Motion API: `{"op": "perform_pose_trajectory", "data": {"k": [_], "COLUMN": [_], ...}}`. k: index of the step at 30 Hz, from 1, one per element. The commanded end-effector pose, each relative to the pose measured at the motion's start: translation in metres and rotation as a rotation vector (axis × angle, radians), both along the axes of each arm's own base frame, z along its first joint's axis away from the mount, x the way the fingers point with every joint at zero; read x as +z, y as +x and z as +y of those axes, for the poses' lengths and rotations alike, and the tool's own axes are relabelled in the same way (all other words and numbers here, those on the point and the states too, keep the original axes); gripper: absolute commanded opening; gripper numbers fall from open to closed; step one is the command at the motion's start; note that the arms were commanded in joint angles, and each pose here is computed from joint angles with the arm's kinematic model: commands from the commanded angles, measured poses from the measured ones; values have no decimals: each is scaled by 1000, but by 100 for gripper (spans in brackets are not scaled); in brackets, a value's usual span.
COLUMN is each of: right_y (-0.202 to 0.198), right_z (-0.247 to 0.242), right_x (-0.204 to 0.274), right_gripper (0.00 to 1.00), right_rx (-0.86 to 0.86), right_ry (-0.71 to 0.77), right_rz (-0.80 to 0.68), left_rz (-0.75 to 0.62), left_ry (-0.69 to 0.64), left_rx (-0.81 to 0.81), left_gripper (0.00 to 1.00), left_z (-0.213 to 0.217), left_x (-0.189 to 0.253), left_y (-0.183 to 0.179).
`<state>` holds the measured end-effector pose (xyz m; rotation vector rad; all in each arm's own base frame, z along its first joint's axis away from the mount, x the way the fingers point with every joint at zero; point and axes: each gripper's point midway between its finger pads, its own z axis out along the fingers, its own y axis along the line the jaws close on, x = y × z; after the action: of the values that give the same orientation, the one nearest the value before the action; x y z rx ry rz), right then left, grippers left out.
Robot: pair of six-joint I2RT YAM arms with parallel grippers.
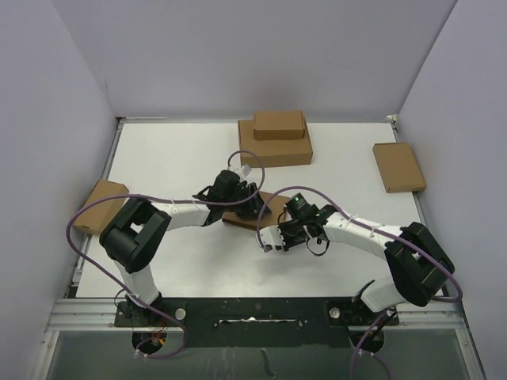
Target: Fold the paper box
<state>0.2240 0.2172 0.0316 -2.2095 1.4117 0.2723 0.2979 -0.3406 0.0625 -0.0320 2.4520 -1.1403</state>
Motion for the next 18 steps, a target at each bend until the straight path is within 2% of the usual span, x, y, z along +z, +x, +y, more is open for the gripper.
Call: {"op": "perform_pose_trajectory", "data": {"k": [1, 10, 18], "right_y": [14, 16, 18], "right_z": [13, 13, 12], "right_x": [10, 11, 12], "right_gripper": [16, 11, 19], "right_rx": [0, 4, 4], "right_ry": [27, 24, 22], "right_rz": [-52, -65, -73], "left_rz": [-9, 20, 25], "left_ry": [12, 51, 54], "left_rx": [-71, -104, -115], "left_gripper": [39, 39, 39], "left_z": [-9, -6, -6], "left_x": [-3, -13, -13], "left_y": [-2, -6, -6]}}
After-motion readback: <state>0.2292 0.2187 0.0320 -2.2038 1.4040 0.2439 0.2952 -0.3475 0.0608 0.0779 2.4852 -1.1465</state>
